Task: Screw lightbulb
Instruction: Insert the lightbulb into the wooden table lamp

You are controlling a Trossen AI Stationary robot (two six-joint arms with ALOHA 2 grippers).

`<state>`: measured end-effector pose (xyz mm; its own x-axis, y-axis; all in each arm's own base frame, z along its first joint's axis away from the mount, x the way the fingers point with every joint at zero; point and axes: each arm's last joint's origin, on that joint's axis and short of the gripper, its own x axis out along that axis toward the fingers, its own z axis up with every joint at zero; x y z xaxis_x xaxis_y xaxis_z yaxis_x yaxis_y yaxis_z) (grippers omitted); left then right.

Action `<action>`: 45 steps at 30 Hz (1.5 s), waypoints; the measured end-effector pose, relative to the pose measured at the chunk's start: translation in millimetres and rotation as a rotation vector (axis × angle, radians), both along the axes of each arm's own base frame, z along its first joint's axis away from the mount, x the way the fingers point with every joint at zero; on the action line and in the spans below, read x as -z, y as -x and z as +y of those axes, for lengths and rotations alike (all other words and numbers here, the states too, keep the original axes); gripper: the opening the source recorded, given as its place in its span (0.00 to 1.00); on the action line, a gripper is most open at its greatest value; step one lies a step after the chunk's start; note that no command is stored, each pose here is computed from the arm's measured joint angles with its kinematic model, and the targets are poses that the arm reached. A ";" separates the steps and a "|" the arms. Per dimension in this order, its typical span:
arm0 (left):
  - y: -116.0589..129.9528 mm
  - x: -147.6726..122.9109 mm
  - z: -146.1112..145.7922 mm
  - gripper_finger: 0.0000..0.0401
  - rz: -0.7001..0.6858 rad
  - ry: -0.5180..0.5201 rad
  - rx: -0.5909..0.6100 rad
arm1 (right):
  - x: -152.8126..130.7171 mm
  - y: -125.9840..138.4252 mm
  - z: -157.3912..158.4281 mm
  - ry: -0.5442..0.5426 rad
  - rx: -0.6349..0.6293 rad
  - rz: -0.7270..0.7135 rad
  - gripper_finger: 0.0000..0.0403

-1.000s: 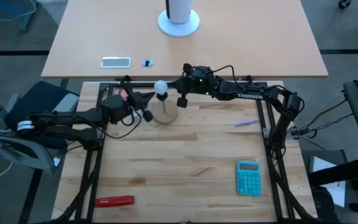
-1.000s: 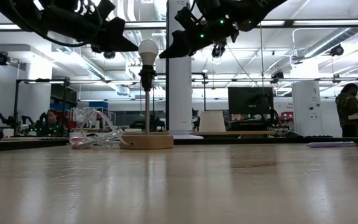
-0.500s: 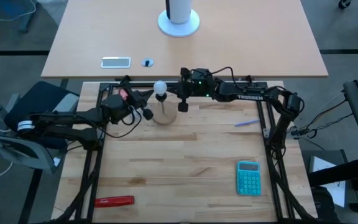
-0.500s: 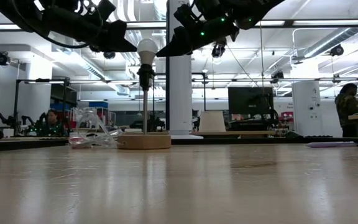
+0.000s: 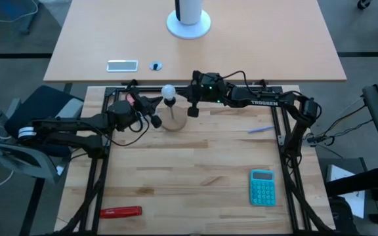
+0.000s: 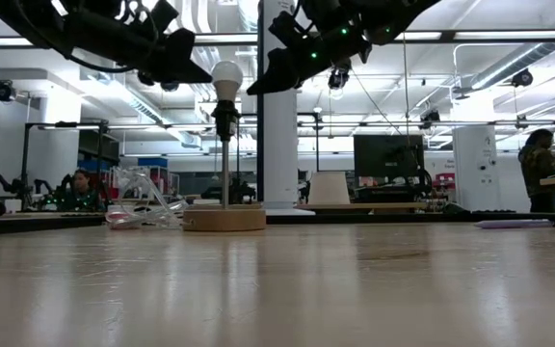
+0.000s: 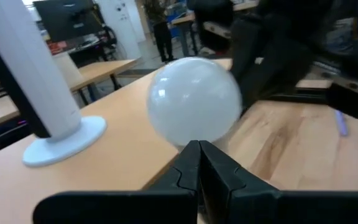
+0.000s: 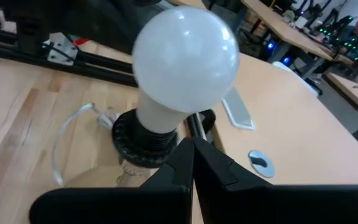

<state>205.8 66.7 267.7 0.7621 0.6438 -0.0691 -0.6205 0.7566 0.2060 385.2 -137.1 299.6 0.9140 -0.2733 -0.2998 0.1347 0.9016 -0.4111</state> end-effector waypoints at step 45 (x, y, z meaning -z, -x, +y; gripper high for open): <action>0.5 -8.3 -1.3 0.00 -0.042 -0.068 -0.047 | -6.1 -1.7 -7.0 -0.025 -0.031 -0.104 0.01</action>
<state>205.4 65.4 276.0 0.7322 0.6811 0.0068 -0.6641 0.7117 0.2290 386.9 -144.0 305.7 0.9483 -0.2381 -0.2098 0.1474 0.9159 -0.3733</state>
